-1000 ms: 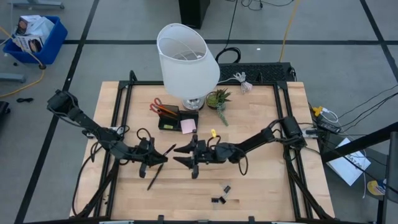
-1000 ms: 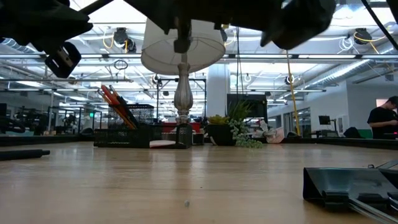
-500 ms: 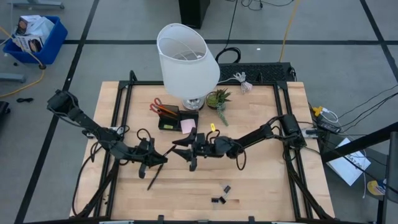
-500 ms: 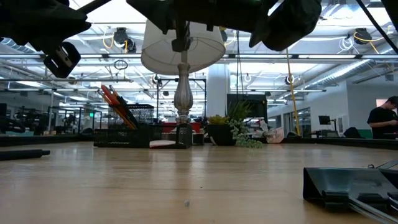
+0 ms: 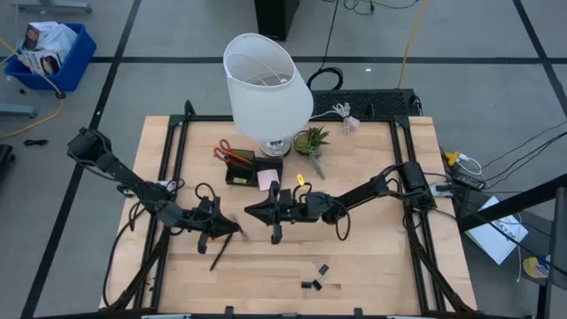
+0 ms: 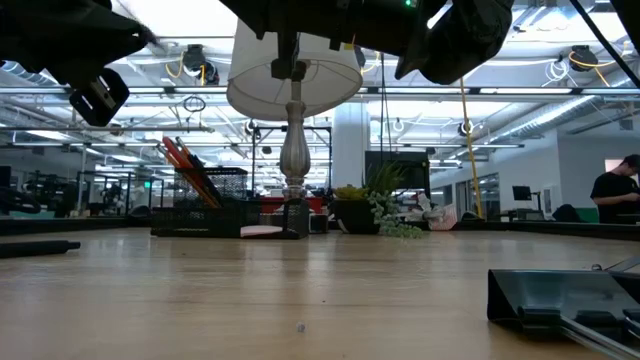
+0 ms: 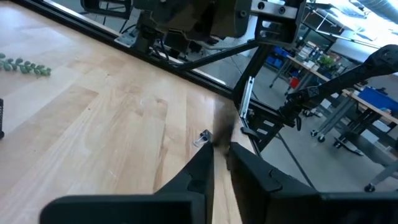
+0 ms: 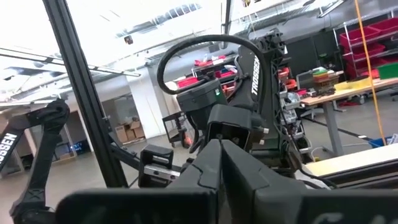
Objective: Pick and place office supplies into organizer
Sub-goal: Put the black pen into the black desk organizer
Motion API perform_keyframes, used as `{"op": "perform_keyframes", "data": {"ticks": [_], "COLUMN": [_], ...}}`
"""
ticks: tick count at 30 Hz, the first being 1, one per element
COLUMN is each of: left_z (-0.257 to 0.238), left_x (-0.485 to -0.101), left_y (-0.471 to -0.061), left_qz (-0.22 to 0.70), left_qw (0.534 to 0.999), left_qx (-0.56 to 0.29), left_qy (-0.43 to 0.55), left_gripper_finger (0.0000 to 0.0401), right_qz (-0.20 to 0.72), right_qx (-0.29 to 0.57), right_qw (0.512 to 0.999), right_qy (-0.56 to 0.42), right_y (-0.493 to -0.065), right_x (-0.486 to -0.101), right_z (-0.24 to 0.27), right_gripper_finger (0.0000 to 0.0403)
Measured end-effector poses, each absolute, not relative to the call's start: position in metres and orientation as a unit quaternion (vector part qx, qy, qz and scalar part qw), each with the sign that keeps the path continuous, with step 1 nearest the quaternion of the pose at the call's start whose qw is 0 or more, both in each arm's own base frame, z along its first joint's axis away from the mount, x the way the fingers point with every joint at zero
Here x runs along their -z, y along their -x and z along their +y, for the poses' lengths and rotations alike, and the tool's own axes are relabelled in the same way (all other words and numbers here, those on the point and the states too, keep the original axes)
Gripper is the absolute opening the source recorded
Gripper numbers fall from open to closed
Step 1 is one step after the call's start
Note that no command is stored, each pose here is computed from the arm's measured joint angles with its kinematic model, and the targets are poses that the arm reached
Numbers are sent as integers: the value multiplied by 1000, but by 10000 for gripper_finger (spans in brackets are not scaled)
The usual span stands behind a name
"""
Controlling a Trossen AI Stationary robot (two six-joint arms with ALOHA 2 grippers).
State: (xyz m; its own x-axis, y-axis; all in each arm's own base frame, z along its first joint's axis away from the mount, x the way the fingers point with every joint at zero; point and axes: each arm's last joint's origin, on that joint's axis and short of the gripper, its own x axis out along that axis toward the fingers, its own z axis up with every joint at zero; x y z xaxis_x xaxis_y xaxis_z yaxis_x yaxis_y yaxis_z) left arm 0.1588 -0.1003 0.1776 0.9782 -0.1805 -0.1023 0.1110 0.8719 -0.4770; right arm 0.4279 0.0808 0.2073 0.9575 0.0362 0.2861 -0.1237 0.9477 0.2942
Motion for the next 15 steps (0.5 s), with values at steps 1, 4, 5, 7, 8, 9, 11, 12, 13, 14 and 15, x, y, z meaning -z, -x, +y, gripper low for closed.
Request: {"op": "perform_keyframes", "data": {"ticks": [1, 4, 5, 7, 8, 9, 11, 12, 13, 14, 15], "left_z": [-100, -100, -100, -100, -100, -100, -101, -102, -102, -103, -103], "left_x": [-178, -178, -178, -177, -177, -177, -176, -176, -176, -177, -177], "left_y": [-159, -159, -159, -159, -159, -159, -158, -158, -157, -157, -157], "left_qz": [72, 71, 71, 71, 72, 74, 79, 80, 79, 78, 78], "left_qw": [965, 967, 967, 967, 967, 967, 965, 966, 967, 967, 967], "left_qx": [75, 76, 75, 72, 72, 71, 73, 77, 81, 83, 82], "left_qy": [240, 233, 231, 233, 233, 234, 240, 234, 229, 227, 228], "left_gripper_finger": [44, 20, 9, 4, 4, 3, 2, 2, 2, 2, 2], "right_qz": [-140, -140, -140, -141, -141, -139, -146, -150, -149, -140, -125], "right_qx": [-40, -37, -36, -37, -38, -46, -66, -68, -68, -69, -70], "right_qw": [977, 979, 980, 980, 980, 981, 979, 979, 980, 982, 985], "right_qy": [-156, -143, -138, -135, -133, -131, -124, -118, -113, -107, -99], "right_y": [-428, -428, -428, -428, -427, -426, -422, -420, -418, -417, -416], "right_x": [-207, -207, -207, -207, -209, -210, -217, -221, -225, -227, -229], "right_z": [81, 81, 81, 81, 81, 82, 85, 87, 88, 90, 91], "right_gripper_finger": [8, 2, 1, 4, 5, 5, 5, 3, 2, 1, 2]}}
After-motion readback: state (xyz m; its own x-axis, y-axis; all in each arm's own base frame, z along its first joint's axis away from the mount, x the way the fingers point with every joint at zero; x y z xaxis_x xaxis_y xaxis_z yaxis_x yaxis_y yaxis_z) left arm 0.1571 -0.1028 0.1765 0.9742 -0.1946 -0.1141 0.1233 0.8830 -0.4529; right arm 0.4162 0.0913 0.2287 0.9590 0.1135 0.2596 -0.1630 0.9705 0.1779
